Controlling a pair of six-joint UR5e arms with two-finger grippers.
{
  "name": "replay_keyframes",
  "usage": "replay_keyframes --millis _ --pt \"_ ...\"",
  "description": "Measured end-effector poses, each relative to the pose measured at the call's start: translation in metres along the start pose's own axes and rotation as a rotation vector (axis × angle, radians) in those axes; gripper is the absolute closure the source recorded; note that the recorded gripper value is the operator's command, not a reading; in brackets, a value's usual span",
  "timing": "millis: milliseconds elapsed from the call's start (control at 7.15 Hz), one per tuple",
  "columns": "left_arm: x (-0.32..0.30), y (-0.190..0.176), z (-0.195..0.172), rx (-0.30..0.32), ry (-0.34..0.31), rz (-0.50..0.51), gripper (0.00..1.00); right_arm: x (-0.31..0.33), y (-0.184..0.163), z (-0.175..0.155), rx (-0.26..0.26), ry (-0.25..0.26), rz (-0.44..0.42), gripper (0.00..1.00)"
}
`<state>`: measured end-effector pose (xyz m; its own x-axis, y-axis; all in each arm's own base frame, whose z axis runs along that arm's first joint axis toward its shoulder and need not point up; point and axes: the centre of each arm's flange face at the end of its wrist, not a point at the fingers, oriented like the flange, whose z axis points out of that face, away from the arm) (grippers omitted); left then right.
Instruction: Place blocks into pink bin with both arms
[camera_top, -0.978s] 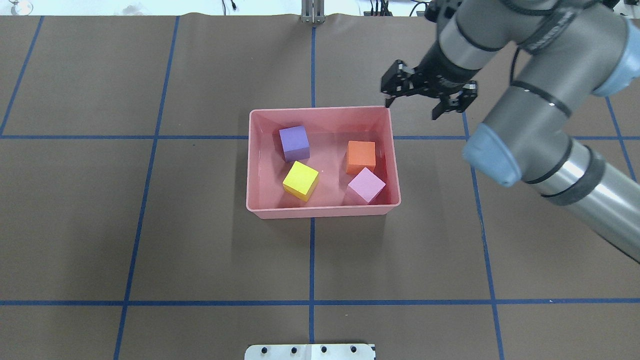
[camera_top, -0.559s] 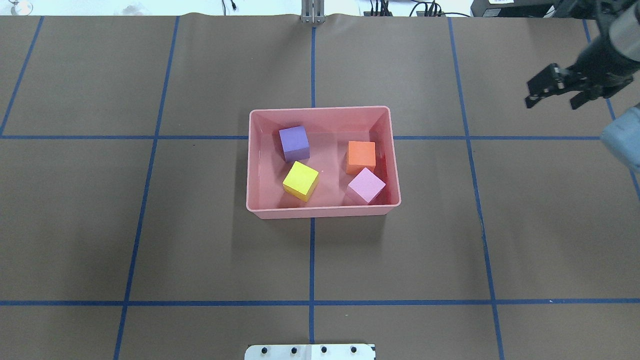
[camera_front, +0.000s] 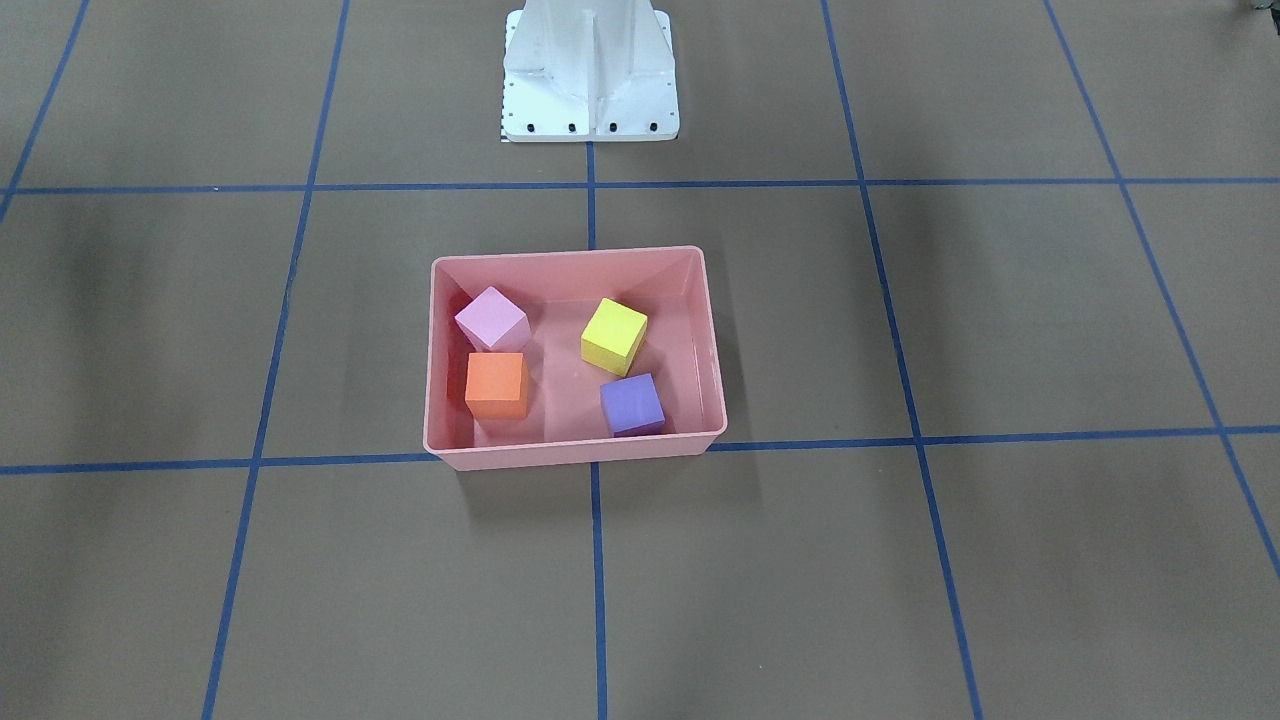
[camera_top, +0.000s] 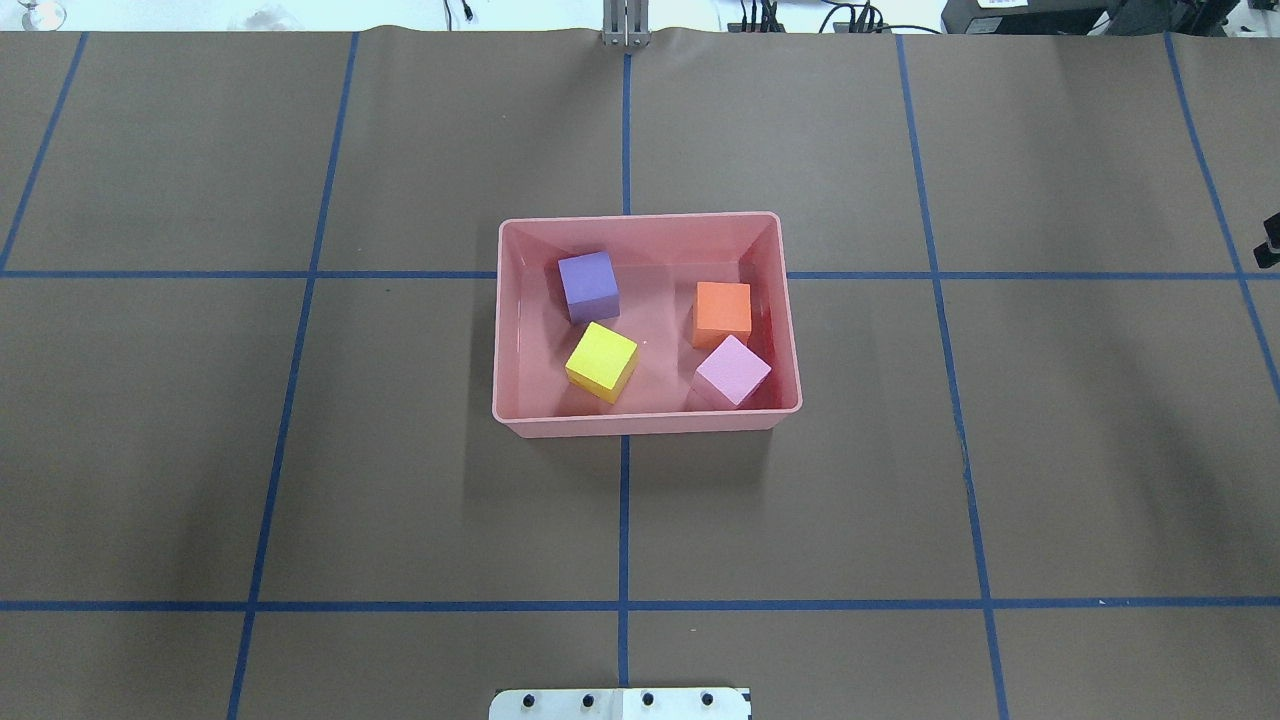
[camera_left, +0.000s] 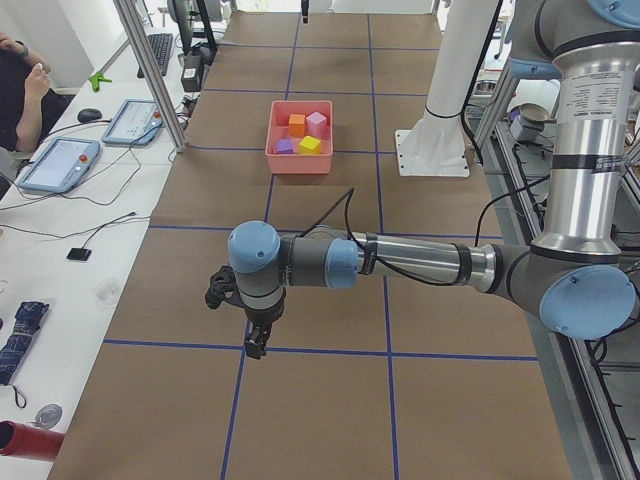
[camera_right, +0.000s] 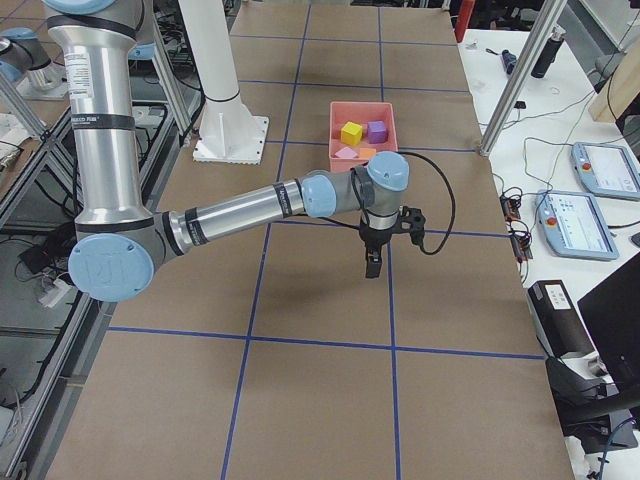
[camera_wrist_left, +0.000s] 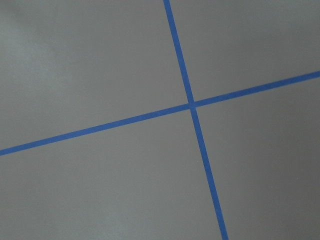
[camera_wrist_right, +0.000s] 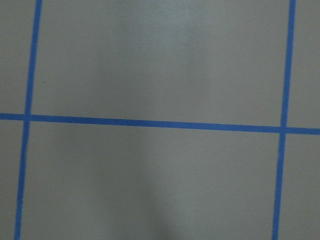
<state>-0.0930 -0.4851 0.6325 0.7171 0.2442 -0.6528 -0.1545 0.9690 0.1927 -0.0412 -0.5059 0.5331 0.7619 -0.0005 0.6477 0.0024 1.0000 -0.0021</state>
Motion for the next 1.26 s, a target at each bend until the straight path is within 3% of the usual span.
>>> replay_keyframes --millis 280,559,839,1258 --pt "0.004 -0.001 -0.003 0.01 0.005 -0.041 0.0 0.046 -0.002 0.017 0.012 0.042 -0.01 0.0" --pt "0.008 -0.002 -0.003 0.02 0.005 -0.094 0.0 0.102 -0.001 0.032 0.012 0.026 -0.083 0.0" --pt "0.005 0.002 0.005 0.006 0.003 -0.135 0.0 0.125 0.003 0.034 0.011 -0.016 -0.071 0.0" --pt "-0.003 0.01 0.016 -0.016 0.006 -0.159 0.0 0.138 0.01 0.008 0.052 -0.142 -0.02 0.0"
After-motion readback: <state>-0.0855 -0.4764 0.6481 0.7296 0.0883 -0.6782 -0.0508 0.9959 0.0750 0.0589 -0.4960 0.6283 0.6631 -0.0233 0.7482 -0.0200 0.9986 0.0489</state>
